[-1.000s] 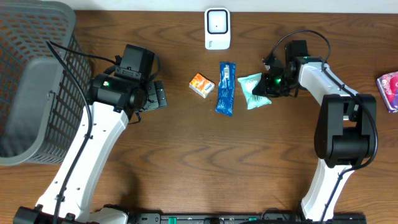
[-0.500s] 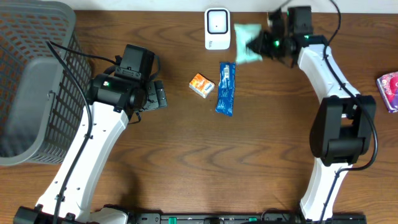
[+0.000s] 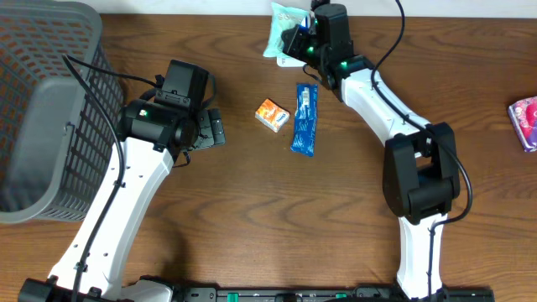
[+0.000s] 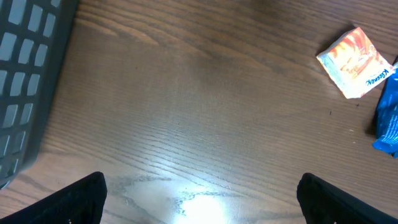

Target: Scan the item barcode

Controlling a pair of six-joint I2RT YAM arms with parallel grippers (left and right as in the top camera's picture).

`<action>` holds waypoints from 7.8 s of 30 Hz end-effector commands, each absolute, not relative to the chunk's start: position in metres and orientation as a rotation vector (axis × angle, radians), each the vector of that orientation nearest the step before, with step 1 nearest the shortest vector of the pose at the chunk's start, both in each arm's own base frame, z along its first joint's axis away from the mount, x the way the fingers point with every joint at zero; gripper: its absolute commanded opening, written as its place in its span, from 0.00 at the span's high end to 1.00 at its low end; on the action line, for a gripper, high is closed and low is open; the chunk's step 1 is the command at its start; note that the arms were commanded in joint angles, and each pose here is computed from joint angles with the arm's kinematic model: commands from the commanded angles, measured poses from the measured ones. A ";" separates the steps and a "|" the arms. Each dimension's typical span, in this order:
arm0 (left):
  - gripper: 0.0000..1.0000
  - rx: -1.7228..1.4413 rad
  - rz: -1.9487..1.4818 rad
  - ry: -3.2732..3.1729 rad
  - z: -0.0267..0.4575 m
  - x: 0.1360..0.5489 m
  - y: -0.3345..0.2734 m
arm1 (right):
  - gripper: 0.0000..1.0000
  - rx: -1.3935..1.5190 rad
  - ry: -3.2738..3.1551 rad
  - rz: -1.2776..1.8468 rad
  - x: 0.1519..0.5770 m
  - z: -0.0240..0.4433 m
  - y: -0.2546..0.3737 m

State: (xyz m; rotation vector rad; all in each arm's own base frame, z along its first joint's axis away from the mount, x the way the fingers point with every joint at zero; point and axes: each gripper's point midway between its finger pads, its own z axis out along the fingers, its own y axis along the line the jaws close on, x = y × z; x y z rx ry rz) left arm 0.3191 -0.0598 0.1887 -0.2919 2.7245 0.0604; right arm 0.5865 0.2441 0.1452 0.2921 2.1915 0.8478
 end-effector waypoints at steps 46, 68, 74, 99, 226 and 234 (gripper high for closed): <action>0.02 -0.305 0.070 2.718 0.191 0.320 -0.057 | 0.10 0.546 2.716 0.588 0.470 0.088 -0.063; 0.02 -0.305 0.071 2.718 0.190 0.320 -0.057 | 0.27 0.247 2.930 0.662 0.418 0.015 0.174; 0.02 -0.305 0.071 2.718 0.190 0.320 -0.057 | 0.50 0.321 2.952 0.583 0.403 -0.015 0.180; 0.02 -0.305 0.070 2.718 0.191 0.320 -0.057 | 0.99 0.037 2.548 -0.883 0.423 0.087 0.072; 0.02 -0.305 0.070 2.718 0.191 0.320 -0.057 | 0.99 0.138 3.186 0.093 0.416 0.059 0.063; 0.02 -0.305 0.071 2.718 0.190 0.320 -0.057 | 0.99 0.043 3.306 -0.029 0.377 0.034 0.083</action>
